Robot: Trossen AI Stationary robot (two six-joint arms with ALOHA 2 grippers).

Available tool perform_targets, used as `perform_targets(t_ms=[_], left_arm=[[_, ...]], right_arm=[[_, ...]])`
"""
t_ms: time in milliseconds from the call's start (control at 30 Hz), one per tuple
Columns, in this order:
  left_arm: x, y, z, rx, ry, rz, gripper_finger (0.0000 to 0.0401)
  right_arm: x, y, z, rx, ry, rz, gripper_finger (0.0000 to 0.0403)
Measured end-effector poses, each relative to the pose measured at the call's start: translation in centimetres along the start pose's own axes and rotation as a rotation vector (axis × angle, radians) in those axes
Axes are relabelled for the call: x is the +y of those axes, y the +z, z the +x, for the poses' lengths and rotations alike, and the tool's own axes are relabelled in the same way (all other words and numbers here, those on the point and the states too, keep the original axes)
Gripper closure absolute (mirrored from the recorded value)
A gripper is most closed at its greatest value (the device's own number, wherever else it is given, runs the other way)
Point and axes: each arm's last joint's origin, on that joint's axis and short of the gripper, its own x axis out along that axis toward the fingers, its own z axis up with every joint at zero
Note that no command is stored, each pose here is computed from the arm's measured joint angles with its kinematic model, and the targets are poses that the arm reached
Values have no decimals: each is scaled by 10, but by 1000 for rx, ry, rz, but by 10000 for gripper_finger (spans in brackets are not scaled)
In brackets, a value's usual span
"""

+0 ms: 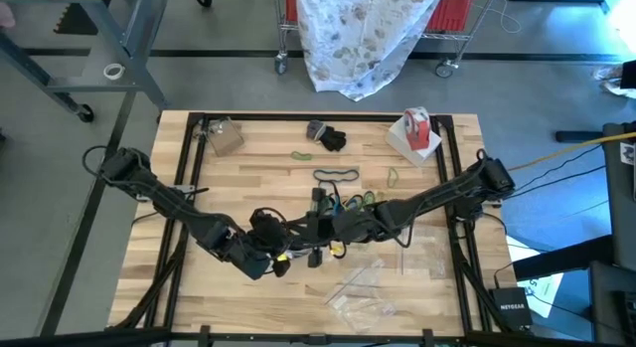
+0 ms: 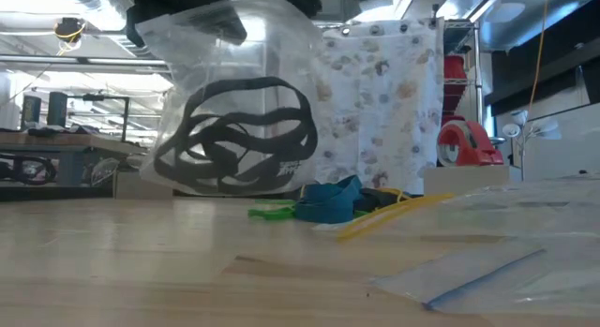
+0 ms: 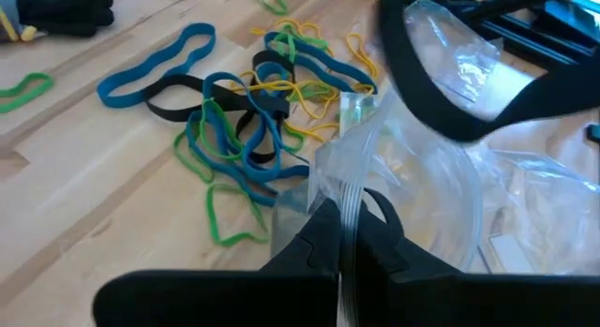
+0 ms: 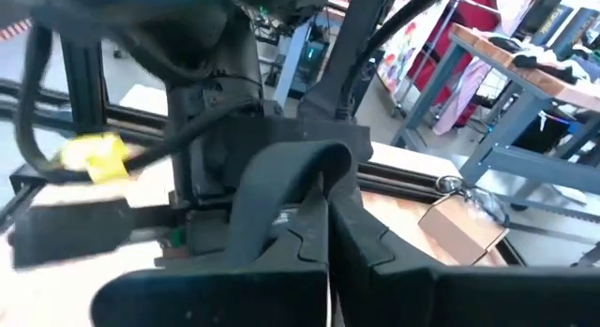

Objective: Sort rubber bands
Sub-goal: Put the black rubber band into the transparent zip bag

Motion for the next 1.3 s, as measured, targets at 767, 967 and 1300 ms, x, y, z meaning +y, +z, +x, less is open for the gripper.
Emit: perform_targets(t_ms=[767,967,1300], left_arm=[[3,5,4,-17,19,-24,401],[2,7,4,-35,15,-39,401],[5,7,3,-26,36,-11,401]], right_arm=[[0,-5,8,-7,-39,16,403],[0,-6,9,-1,-56,18,403],[11,-10,8,27,-26,13,403]])
